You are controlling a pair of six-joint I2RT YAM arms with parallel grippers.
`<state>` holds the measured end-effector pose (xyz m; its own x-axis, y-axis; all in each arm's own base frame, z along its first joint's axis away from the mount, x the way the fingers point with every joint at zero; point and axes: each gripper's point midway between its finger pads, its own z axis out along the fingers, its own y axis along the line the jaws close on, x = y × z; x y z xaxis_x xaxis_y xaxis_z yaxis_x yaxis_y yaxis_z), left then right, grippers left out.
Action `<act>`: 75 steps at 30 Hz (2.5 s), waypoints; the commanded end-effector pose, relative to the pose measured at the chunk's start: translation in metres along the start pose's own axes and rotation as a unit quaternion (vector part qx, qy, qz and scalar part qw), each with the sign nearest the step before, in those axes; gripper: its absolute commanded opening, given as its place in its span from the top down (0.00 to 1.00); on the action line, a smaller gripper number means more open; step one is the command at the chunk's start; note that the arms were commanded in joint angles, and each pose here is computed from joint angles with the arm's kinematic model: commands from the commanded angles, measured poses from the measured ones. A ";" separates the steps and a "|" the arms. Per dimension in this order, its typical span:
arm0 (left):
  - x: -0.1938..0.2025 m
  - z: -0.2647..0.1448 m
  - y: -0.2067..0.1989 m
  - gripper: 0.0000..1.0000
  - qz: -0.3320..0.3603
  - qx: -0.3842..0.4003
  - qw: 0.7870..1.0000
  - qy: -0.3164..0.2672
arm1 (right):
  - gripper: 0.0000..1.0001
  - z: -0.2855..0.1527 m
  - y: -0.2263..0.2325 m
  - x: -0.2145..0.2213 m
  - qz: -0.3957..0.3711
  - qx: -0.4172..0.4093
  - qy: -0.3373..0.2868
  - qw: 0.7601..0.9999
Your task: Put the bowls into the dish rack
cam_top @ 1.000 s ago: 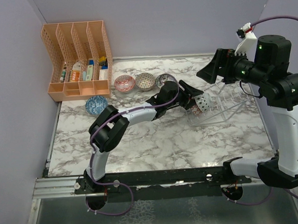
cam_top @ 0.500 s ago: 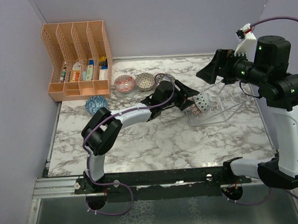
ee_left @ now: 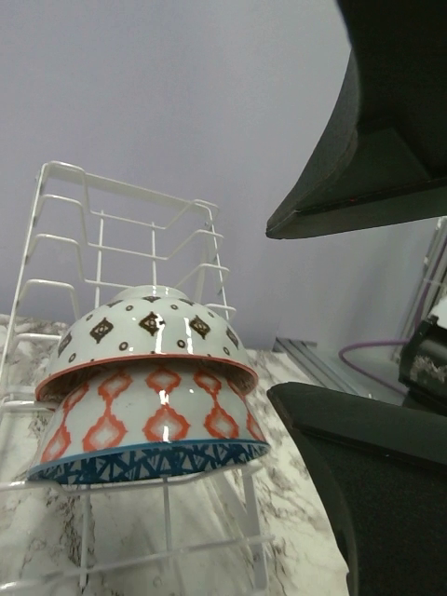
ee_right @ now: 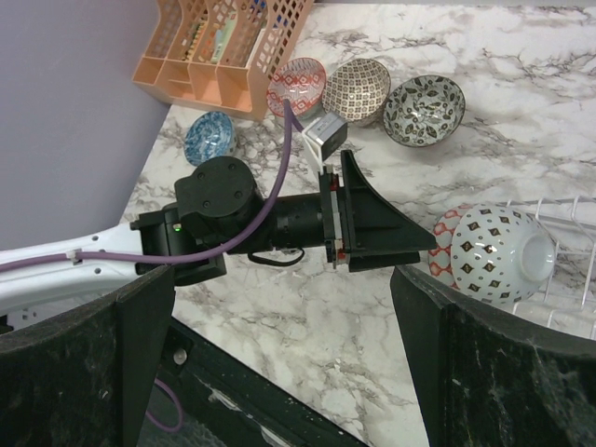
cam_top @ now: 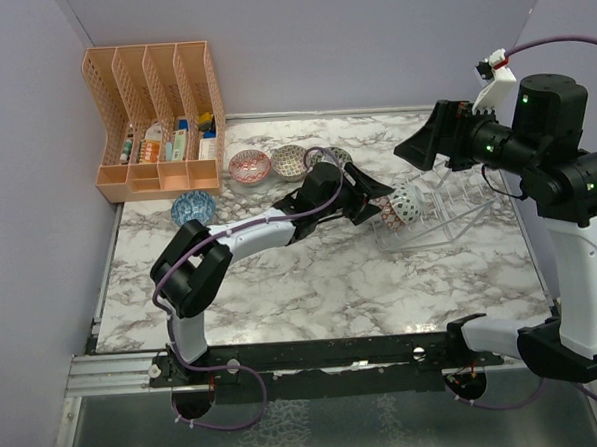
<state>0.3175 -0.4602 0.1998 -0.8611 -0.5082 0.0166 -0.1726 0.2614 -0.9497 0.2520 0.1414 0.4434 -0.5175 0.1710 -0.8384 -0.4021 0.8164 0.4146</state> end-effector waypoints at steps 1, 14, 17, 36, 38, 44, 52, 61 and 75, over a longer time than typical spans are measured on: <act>-0.013 -0.033 -0.033 0.29 0.078 0.000 0.997 -0.025 | 0.01 -0.010 0.012 -0.014 -0.007 -0.021 -0.024 0.999; -0.142 -0.185 0.049 0.28 0.268 -0.275 0.902 -0.195 | 0.01 -0.016 0.034 -0.027 -0.016 -0.071 -0.037 0.997; -0.177 -0.229 0.075 0.29 0.309 -0.359 0.848 -0.239 | 0.01 -0.014 0.040 -0.026 -0.015 -0.089 -0.032 0.995; -0.282 -0.298 0.180 0.36 0.408 -0.550 0.694 -0.223 | 0.01 -0.008 0.039 -0.018 -0.014 -0.095 -0.013 0.995; -0.286 -0.289 0.187 0.38 0.415 -0.540 0.703 -0.206 | 0.01 -0.009 0.038 -0.018 -0.014 -0.093 -0.014 0.996; -0.291 -0.278 0.211 0.40 0.403 -0.524 0.732 -0.164 | 0.01 -0.010 0.036 -0.018 -0.015 -0.085 -0.018 0.996; -0.273 -0.271 0.246 0.42 0.394 -0.524 0.746 -0.115 | 0.01 -0.006 0.033 -0.018 -0.012 -0.081 -0.017 0.996; -0.267 -0.284 0.261 0.60 0.394 -0.549 0.729 -0.111 | 0.01 -0.006 0.030 -0.021 -0.013 -0.071 -0.020 0.997; -0.263 -0.301 0.224 1.00 0.401 -0.531 0.731 -0.149 | 0.00 -0.019 0.021 -0.033 -0.019 -0.024 -0.045 0.999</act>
<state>0.3629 -0.0206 0.0493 -0.8090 0.0634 -0.5844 -0.0625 0.9793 0.1928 0.2447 0.1529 0.4809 -0.4660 0.1882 -0.8645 -0.4890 0.7596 0.4289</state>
